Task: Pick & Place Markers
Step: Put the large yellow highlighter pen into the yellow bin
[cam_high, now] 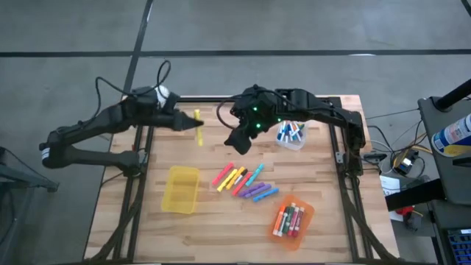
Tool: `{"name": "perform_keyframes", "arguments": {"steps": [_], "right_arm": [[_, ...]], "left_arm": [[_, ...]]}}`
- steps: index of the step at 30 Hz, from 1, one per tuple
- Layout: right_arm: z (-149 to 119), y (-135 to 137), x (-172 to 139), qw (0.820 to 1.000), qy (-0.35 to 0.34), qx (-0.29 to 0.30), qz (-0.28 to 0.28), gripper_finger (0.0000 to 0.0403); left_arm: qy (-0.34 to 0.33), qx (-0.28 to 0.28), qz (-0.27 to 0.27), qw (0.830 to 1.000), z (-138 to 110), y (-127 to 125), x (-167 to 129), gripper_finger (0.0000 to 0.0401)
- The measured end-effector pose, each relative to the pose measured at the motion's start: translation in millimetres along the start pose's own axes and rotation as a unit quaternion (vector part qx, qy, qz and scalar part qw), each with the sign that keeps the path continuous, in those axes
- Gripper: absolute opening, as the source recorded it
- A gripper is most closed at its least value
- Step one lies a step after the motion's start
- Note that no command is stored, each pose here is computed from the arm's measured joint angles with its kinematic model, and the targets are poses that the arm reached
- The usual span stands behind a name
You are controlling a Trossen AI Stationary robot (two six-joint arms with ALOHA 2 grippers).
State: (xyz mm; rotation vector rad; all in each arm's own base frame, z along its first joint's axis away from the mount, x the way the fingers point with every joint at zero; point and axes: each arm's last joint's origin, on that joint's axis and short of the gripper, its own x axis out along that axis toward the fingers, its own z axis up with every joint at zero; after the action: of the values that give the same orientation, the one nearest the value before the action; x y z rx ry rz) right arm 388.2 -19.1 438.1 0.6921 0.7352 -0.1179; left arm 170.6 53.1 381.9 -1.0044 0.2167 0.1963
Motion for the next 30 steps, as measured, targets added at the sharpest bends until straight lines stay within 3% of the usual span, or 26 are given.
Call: {"name": "perform_keyframes", "arguments": {"steps": [5, 10, 19, 30], "right_arm": [[-2, -2, 0, 0.999, -0.016, -0.001, -0.047, 0.0211], [-4, -4, 1, 0.998, -0.011, -0.003, -0.058, 0.021], [-3, -5, 1, 0.996, -0.025, -0.004, -0.08, 0.0207], [-4, -7, 4, 0.995, -0.026, -0.007, -0.091, 0.0208]], "left_arm": [[0.085, -0.038, 0.102, 0.99, -21, 17, -12, 0.0068], [0.179, -0.068, 0.196, 0.962, -47, 36, -14, 0.0068], [0.288, -0.106, 0.243, 0.92, -101, 61, 5, 0.0068], [0.309, -0.168, 0.272, 0.895, -151, 99, 23, 0.0069]]}}
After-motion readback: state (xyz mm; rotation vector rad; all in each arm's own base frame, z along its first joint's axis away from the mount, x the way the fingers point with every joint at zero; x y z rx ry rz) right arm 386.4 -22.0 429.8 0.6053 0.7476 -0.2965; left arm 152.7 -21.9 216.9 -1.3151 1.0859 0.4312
